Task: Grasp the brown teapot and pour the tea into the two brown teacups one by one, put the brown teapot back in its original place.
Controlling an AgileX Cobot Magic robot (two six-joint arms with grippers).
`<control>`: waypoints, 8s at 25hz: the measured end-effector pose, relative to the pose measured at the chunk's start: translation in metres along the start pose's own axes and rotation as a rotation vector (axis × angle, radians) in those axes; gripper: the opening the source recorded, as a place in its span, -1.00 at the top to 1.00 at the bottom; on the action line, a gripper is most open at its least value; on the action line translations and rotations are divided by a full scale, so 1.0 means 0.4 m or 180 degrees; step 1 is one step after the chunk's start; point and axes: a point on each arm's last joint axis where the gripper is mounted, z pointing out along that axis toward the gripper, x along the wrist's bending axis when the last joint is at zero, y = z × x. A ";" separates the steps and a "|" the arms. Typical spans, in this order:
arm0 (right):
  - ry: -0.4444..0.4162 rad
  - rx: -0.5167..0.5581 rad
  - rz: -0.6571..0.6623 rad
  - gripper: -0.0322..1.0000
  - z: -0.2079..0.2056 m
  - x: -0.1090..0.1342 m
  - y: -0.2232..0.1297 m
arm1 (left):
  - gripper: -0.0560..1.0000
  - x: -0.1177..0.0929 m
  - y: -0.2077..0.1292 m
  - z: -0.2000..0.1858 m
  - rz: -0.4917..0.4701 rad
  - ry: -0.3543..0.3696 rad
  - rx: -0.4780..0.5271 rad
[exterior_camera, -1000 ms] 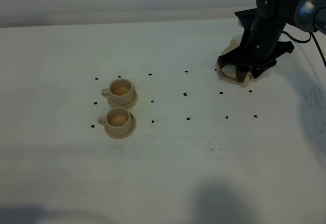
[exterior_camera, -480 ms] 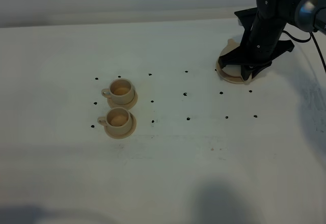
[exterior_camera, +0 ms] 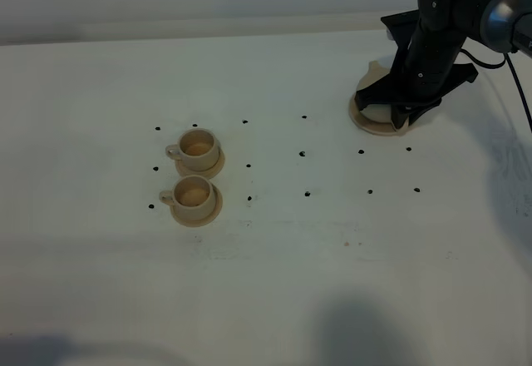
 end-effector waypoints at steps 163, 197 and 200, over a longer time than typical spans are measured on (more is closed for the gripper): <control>-0.0187 -0.0551 -0.0423 0.77 -0.105 0.002 0.025 | -0.18 0.000 0.000 0.000 0.0000 0.0000 0.0000; -0.0087 -0.0474 -0.1183 0.77 -0.204 0.189 -0.201 | -0.18 0.000 0.000 0.000 0.0000 0.0000 0.0000; -0.0084 -0.0466 -0.1350 0.77 -0.198 0.233 -0.218 | -0.18 0.000 0.000 0.000 0.0000 0.0000 0.0000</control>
